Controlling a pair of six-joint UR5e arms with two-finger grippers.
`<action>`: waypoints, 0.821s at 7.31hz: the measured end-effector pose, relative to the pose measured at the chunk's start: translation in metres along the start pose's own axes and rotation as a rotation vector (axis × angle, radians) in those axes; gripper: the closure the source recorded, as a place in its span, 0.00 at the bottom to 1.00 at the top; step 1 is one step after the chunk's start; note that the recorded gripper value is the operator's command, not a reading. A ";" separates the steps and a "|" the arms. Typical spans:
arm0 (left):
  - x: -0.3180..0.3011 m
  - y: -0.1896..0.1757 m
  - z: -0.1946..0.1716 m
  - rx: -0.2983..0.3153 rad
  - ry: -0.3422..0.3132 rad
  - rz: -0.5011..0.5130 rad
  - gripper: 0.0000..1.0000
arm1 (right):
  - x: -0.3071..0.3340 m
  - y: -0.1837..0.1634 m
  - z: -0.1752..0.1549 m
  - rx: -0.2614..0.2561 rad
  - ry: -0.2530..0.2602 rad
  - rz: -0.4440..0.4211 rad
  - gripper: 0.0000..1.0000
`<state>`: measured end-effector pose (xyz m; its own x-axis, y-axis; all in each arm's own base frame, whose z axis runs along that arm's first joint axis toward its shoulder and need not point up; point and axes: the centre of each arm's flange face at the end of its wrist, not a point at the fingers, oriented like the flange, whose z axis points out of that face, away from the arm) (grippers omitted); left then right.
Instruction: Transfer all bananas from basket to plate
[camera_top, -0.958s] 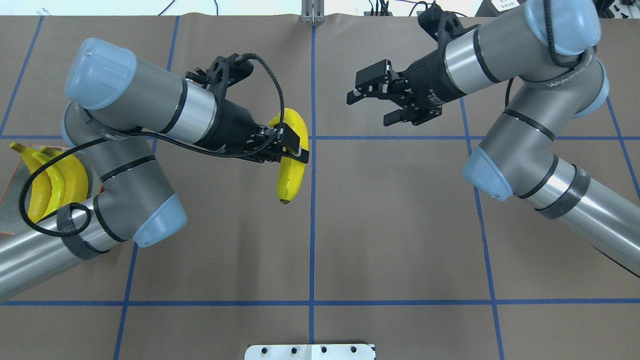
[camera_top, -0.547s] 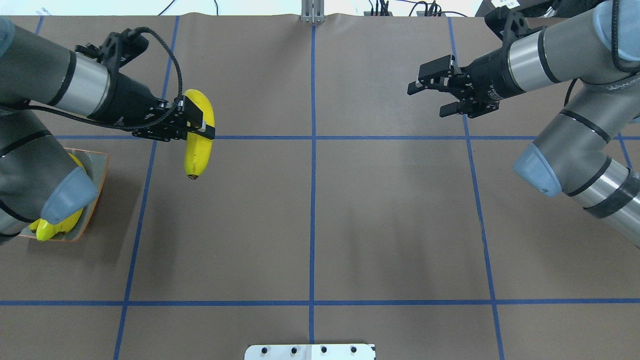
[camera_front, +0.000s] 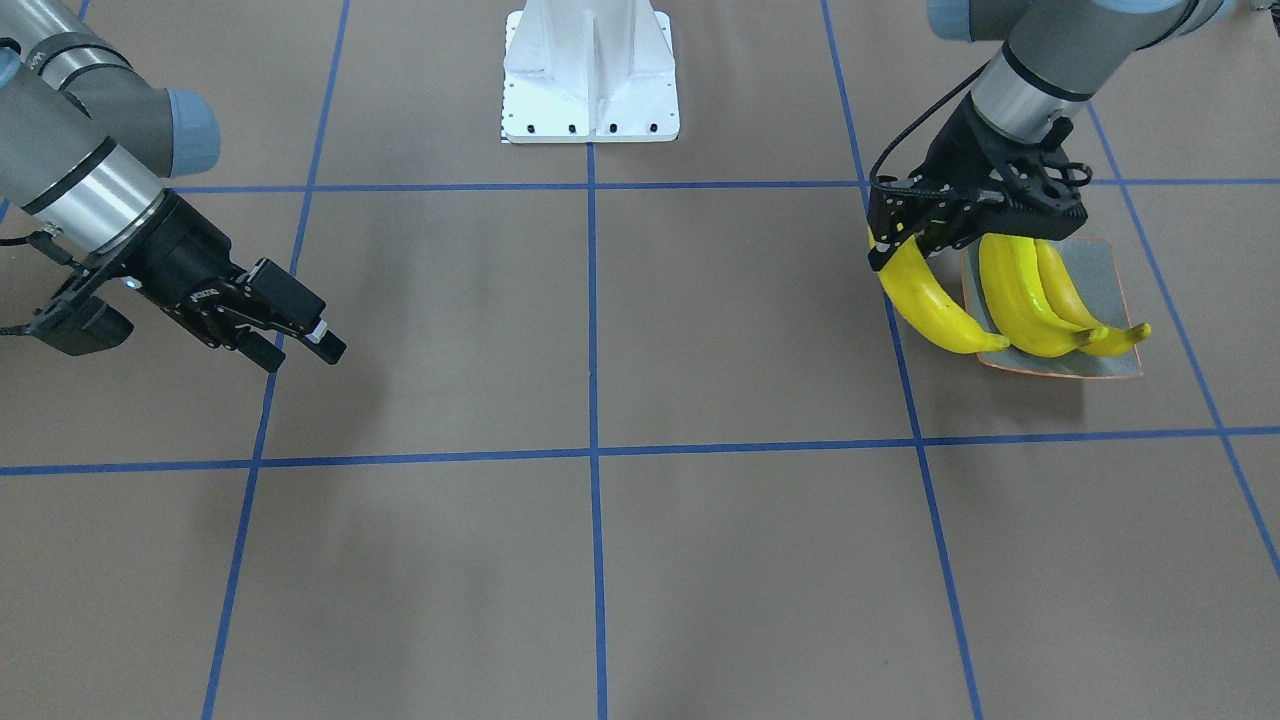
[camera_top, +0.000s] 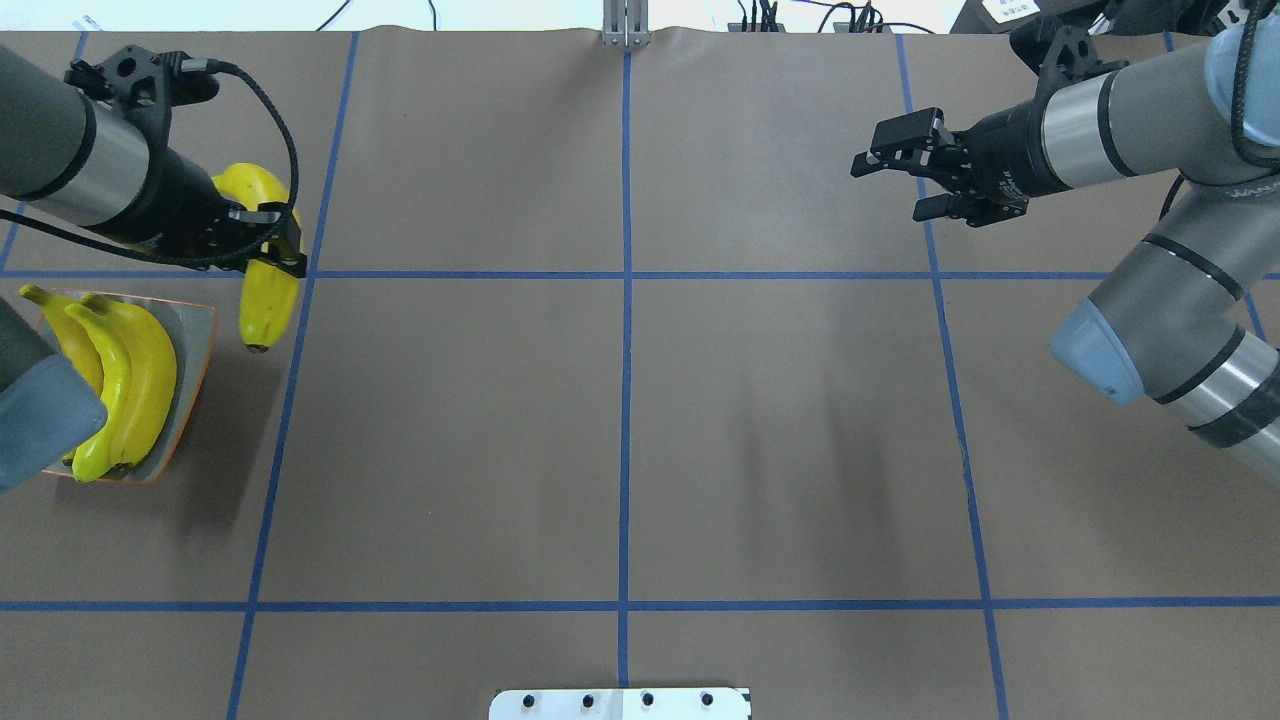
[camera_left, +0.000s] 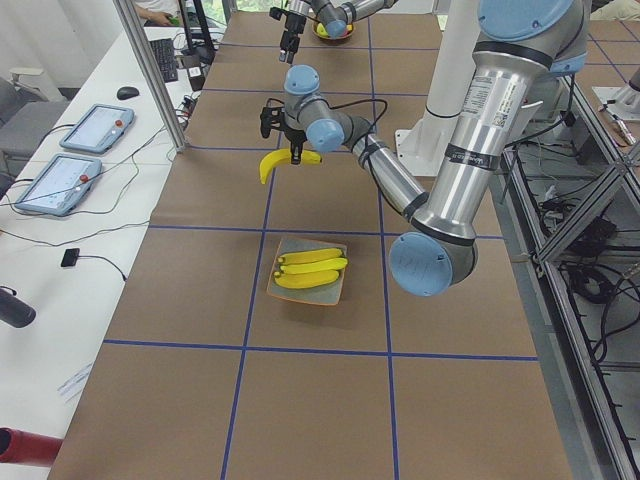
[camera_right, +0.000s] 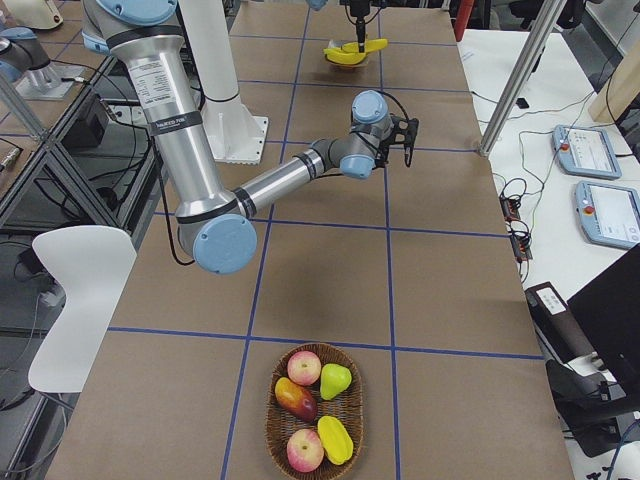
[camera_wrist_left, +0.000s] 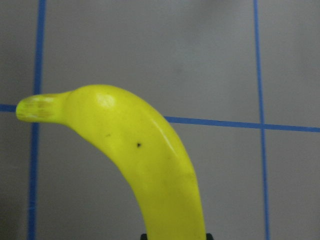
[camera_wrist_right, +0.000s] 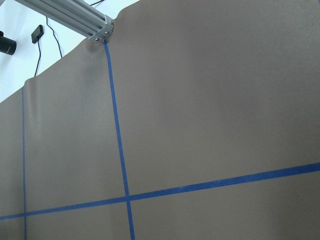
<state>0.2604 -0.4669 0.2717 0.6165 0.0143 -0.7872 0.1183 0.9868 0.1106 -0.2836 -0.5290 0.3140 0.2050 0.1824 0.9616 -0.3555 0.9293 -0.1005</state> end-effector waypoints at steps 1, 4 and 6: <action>-0.021 0.010 -0.006 -0.005 -0.119 0.035 1.00 | 0.001 -0.001 0.001 0.009 0.004 0.002 0.00; -0.109 0.039 0.011 -0.073 -0.333 0.075 1.00 | 0.005 -0.004 0.004 0.029 0.013 0.005 0.00; -0.154 0.053 0.027 -0.112 -0.438 0.093 1.00 | 0.010 -0.007 0.008 0.030 0.023 0.000 0.00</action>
<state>0.1933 -0.4208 0.4154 0.8942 0.0583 -0.4438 -0.0236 0.9962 0.0833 -0.2865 -0.5358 0.3260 0.2257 0.1902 0.9554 -0.3830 0.9191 -0.0925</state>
